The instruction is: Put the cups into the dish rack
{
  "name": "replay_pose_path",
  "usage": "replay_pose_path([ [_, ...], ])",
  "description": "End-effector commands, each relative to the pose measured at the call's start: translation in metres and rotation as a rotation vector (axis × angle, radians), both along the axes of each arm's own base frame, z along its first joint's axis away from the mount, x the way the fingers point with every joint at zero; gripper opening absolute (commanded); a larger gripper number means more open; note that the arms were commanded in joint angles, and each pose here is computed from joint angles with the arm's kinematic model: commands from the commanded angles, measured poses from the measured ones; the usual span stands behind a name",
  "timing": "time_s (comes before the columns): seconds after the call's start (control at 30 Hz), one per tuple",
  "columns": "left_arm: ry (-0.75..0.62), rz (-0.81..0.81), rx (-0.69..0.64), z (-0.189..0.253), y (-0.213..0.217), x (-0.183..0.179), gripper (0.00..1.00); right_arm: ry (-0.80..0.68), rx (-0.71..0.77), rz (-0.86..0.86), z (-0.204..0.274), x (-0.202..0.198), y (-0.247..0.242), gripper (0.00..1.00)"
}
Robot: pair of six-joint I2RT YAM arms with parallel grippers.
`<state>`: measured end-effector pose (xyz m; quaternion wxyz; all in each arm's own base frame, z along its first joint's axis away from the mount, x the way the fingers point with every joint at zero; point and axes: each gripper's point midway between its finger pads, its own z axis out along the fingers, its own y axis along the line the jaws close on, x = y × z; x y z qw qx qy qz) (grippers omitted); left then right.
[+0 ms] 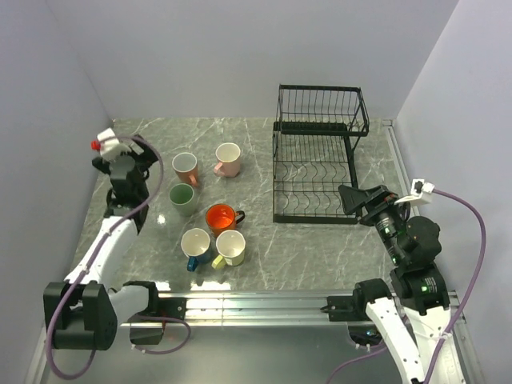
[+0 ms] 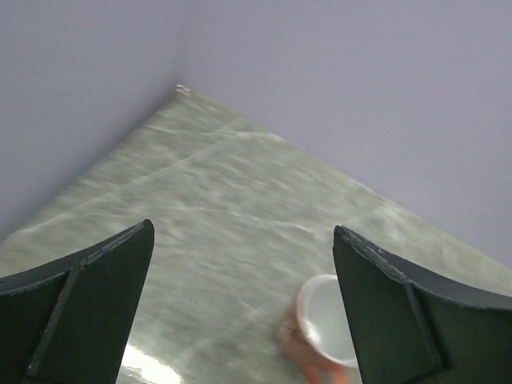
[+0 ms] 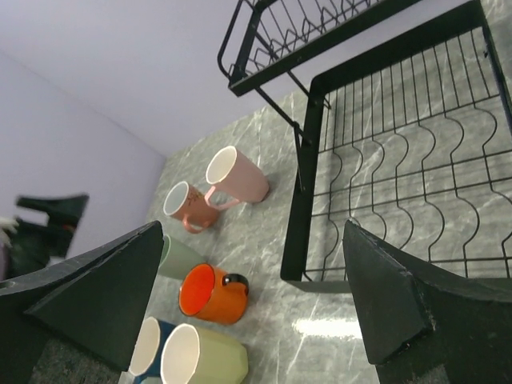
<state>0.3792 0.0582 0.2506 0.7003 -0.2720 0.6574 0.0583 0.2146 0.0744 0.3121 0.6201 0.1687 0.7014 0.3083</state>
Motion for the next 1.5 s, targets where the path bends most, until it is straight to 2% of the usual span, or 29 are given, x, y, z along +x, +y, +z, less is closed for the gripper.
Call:
replay_pose_path([
  [0.0, 0.179, -0.272, -0.162, -0.012, -0.044, 0.006, 0.99, -0.046, -0.025, 0.025, 0.019, -0.010, 0.002, 1.00],
  [0.07, 0.147, -0.369, -0.292, 0.013, -0.059, 0.021, 0.99, -0.061, -0.058, 0.095, 0.019, -0.013, 0.014, 1.00],
  [0.13, 0.196, -0.331, -0.376, 0.011, -0.058, 0.023, 0.99, -0.074, -0.070, 0.133, 0.018, -0.013, 0.021, 1.00],
  [0.17, 0.167, -0.329, -0.398, 0.036, -0.057, 0.027, 0.99, -0.069, -0.064, 0.133, 0.016, -0.010, 0.022, 1.00],
  [0.2, 0.181, -0.358, -0.420, 0.038, -0.063, 0.030, 0.99, -0.066, -0.057, 0.133, 0.015, -0.009, 0.023, 1.00],
  [0.3, 0.181, -0.357, -0.422, 0.055, -0.061, 0.028, 0.99, -0.056, -0.045, 0.199, 0.013, -0.010, 0.036, 1.00],
  [0.4, 0.243, -0.321, -0.401, 0.051, -0.056, 0.010, 0.99, -0.028, -0.012, 0.258, 0.007, -0.013, 0.048, 1.00],
  [0.6, 0.453, -0.140, -0.451, 0.017, -0.037, -0.023, 0.91, 0.070, -0.037, 0.374, -0.009, -0.018, 0.066, 1.00],
  [0.7, 0.541, -0.187, -0.462, -0.001, -0.047, -0.034, 0.84, 0.124, -0.075, 0.383, -0.010, -0.013, 0.067, 0.99],
  [0.8, 0.590, -0.267, -0.479, -0.024, -0.064, -0.050, 0.90, 0.193, -0.140, 0.348, -0.017, -0.005, 0.060, 0.99],
  [0.97, 0.686, -0.337, -0.458, -0.065, -0.092, -0.072, 0.88, 0.319, -0.190, 0.333, -0.043, 0.000, 0.056, 0.99],
  [1.13, 0.796, -0.316, -0.391, -0.091, -0.095, -0.080, 0.86, 0.357, -0.164, 0.386, -0.057, -0.006, 0.065, 0.99],
  [1.4, 0.860, -0.340, -0.361, -0.128, -0.098, -0.070, 0.86, 0.368, -0.164, 0.405, -0.066, -0.011, 0.066, 0.99],
  [1.47, 0.899, -0.334, -0.359, -0.139, -0.097, -0.067, 0.83, 0.373, -0.175, 0.403, -0.069, -0.011, 0.065, 0.99],
])
